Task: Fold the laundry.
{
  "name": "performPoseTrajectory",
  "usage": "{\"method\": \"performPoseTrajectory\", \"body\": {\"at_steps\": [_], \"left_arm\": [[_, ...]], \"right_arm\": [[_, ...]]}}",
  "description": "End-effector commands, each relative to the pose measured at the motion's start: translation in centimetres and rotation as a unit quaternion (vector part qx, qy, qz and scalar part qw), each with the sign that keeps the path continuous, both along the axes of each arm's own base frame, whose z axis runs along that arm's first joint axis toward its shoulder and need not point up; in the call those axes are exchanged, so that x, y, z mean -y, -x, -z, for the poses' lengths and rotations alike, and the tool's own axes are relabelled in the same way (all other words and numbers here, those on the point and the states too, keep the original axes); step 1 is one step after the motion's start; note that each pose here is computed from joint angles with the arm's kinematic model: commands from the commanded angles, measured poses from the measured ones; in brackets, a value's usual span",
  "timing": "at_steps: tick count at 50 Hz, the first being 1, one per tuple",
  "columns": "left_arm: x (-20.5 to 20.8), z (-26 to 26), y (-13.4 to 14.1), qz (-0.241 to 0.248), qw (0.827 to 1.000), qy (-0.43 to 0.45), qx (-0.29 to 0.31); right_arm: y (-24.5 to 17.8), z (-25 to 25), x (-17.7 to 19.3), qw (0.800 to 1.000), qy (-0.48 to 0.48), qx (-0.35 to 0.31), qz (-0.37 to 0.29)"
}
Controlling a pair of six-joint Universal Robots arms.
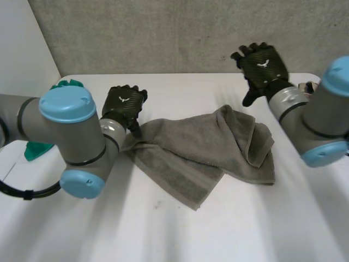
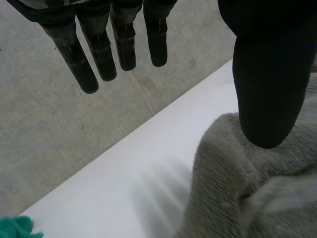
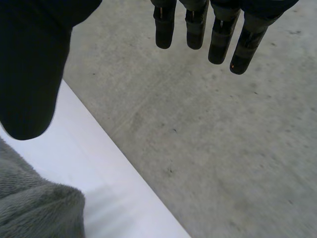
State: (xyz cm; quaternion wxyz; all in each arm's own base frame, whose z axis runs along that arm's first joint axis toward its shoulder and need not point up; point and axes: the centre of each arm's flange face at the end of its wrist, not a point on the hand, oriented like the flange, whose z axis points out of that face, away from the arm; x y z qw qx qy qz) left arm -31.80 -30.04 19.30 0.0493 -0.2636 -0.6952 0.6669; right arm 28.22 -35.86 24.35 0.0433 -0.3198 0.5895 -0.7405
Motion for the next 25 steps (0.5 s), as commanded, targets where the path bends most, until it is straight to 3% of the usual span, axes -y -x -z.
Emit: {"method": "performPoseTrajectory", "body": {"at_steps": [1, 4, 8, 16, 25], "left_arm": [[-2.8, 1.3, -1.8, -0.005, 0.999, -0.039, 0.022], [-2.8, 2.1, -2.6, -0.013, 0.998, -0.051, 0.03], [-0.8, 2.6, -4.4, -0.044, 0.997, -0.055, 0.033], [3.0, 5.2, -5.8, -0.077, 0.994, -0.068, 0.043], [4.5, 7.1, -5.6, -0.076, 0.993, -0.077, 0.049]], "right_arm": [[2.9, -0.9, -6.6, 0.991, -0.126, -0.039, 0.023], [3.8, 1.9, -9.2, 0.971, -0.226, -0.073, 0.018], [4.5, 5.0, -11.5, 0.951, -0.292, -0.098, 0.018], [5.3, 8.6, -10.8, 0.967, -0.241, -0.076, 0.034], [4.6, 12.1, -9.2, 0.968, -0.235, -0.084, 0.036]]}}
